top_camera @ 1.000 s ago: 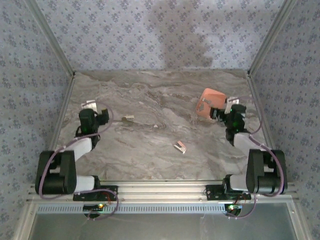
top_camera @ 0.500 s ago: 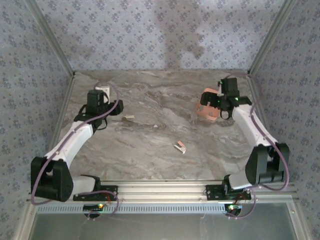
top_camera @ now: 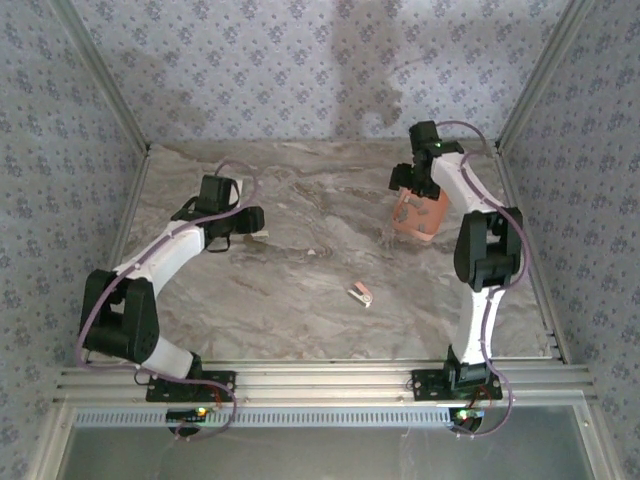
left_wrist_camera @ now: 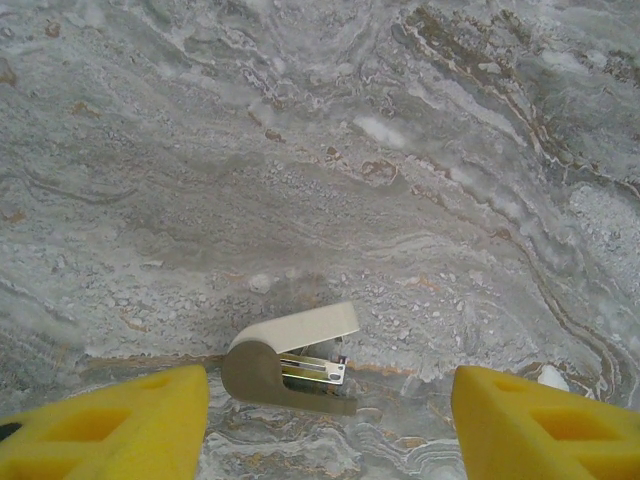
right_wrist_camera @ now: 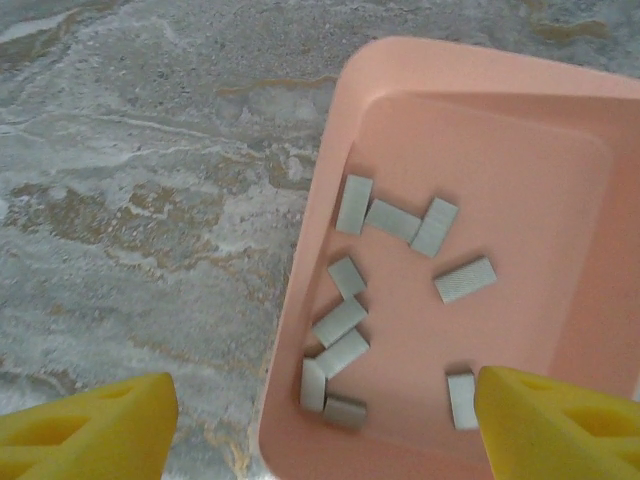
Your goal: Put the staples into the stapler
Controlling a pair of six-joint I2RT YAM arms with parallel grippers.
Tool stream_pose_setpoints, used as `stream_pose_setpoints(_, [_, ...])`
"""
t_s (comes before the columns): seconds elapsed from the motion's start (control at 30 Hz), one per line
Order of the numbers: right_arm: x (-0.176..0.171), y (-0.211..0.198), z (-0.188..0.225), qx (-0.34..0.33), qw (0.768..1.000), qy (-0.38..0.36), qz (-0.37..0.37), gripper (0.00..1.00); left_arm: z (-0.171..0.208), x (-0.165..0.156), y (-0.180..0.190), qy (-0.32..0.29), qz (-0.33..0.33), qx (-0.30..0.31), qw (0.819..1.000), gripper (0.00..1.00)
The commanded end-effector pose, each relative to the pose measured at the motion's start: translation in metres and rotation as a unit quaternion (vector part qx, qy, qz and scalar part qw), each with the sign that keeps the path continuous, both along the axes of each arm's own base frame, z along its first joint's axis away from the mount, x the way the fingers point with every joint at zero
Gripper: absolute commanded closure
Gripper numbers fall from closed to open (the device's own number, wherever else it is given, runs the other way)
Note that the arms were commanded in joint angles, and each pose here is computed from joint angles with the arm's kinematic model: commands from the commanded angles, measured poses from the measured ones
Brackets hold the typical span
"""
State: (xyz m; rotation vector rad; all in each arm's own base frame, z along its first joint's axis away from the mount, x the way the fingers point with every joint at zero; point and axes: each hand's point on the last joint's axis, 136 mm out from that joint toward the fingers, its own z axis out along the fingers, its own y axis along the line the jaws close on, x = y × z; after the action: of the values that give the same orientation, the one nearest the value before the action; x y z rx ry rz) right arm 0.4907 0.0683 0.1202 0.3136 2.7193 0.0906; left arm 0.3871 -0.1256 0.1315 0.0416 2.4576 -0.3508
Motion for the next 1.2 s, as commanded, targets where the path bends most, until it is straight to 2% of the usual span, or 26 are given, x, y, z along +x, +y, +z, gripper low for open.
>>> stream_pose_setpoints(0.0, [0.002,-0.006,-0.01,-0.012,0.999,0.031,-0.009,0.24,-0.001,0.0,-0.007,0.012,-0.005,-0.007,1.0,0.35])
stream_pose_setpoints(0.3, [0.022,0.003,-0.053,0.007,0.998,0.055,0.0,0.42,-0.012,0.005,-0.012,0.024,-0.009,-0.006,1.0,0.35])
stream_pose_setpoints(0.4, [0.03,0.01,-0.064,0.01,0.998,0.05,0.022,0.51,-0.016,0.007,-0.013,0.031,-0.009,-0.004,0.999,0.35])
stream_pose_setpoints(0.7, [0.016,0.026,-0.081,-0.014,0.994,0.08,0.073,0.63,-0.024,0.007,-0.017,0.045,-0.014,-0.009,0.999,0.36])
stream_pose_setpoints(0.83, [0.012,0.034,-0.078,-0.024,0.992,0.075,0.1,0.73,-0.025,0.005,-0.018,0.047,-0.017,-0.007,0.999,0.36])
stream_pose_setpoints(1.17, [-0.015,0.059,-0.074,-0.039,0.98,0.08,0.177,0.86,-0.023,-0.003,-0.018,0.044,-0.02,-0.005,0.999,0.36])
